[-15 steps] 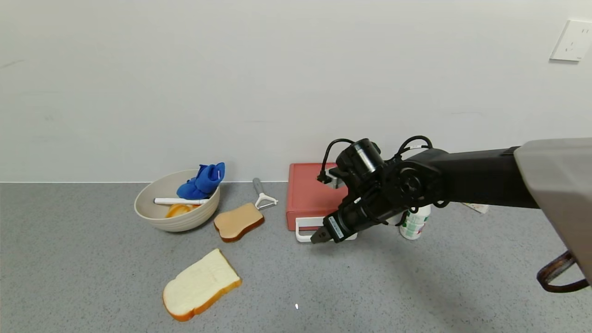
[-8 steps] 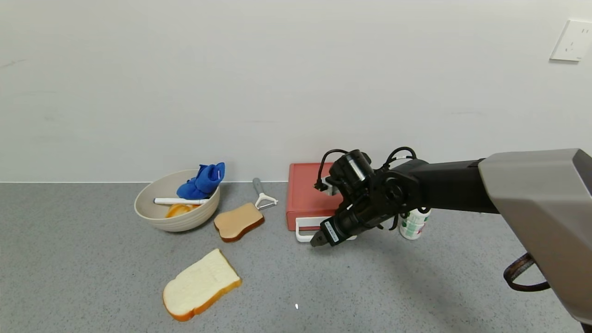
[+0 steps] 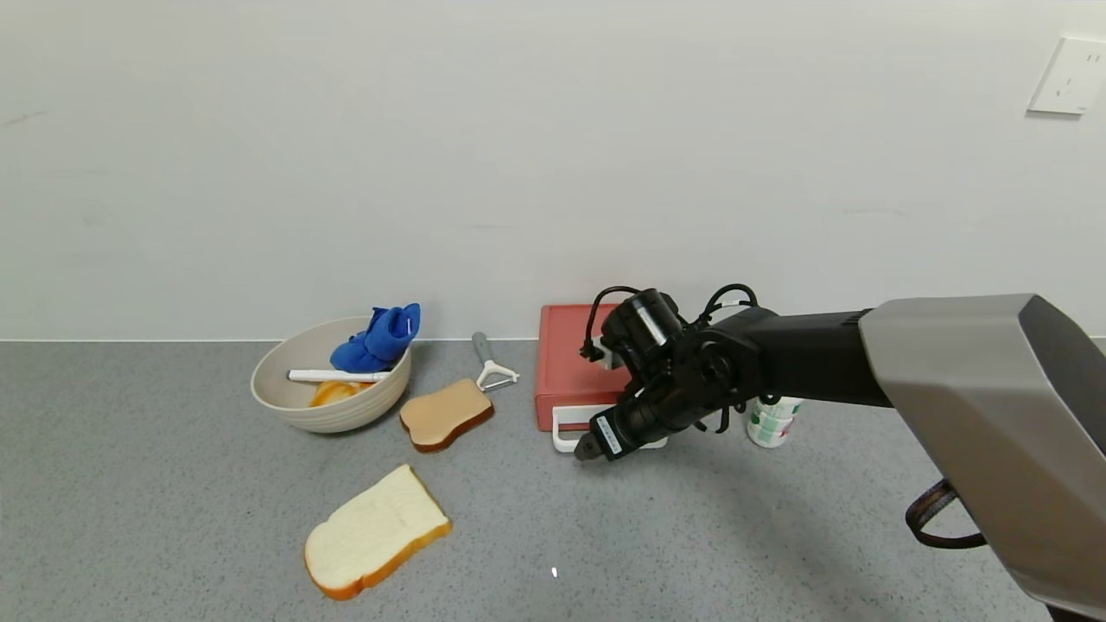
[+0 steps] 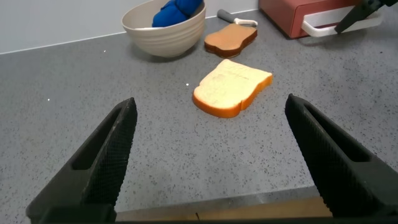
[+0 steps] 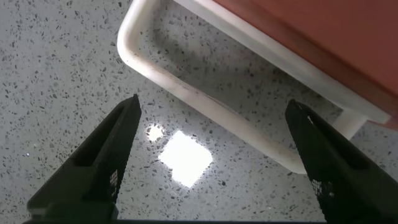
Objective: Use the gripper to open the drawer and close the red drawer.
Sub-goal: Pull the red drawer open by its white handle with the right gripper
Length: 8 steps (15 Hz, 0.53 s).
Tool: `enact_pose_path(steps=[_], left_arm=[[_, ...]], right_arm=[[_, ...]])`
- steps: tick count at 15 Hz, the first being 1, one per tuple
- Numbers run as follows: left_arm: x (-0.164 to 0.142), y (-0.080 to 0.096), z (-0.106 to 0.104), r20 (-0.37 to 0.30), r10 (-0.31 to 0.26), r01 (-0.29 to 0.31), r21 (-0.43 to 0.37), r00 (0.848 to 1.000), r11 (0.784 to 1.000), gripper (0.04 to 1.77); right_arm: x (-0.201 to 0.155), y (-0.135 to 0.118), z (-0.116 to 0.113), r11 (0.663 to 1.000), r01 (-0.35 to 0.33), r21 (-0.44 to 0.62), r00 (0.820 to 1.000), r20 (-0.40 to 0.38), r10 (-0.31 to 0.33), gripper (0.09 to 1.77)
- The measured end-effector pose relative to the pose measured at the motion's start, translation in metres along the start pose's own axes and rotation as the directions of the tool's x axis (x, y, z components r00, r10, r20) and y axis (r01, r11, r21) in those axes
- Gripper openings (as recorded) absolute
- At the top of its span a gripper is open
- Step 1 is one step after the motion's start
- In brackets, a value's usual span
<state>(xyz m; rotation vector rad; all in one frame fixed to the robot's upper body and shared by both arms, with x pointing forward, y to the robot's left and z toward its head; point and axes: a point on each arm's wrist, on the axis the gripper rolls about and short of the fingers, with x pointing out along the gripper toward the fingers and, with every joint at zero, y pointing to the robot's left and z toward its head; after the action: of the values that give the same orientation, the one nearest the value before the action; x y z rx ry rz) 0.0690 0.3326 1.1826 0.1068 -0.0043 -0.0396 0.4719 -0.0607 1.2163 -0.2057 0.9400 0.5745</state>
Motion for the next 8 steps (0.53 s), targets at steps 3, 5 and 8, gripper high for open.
enact_pose_path(steps=[3,5,8], left_arm=[[0.000,0.000,0.000,0.000,0.000,0.000,0.000,1.000,1.000,1.72],[0.000,0.000,0.000,0.000,0.000,0.000,0.000,1.000,1.000,1.72],[0.000,0.000,0.000,0.000,0.000,0.000,0.000,1.000,1.000,1.72]], right_arm=[[0.001,0.002,-0.004,1.000,0.001,0.007,0.998,-0.058,-0.001,1.71],[0.000,0.007,-0.004,0.999,0.000,0.035,0.997,-0.074,0.003,1.71],[-0.001,0.016,-0.009,0.998,0.000,0.057,0.993,-0.119,0.007,1.71]])
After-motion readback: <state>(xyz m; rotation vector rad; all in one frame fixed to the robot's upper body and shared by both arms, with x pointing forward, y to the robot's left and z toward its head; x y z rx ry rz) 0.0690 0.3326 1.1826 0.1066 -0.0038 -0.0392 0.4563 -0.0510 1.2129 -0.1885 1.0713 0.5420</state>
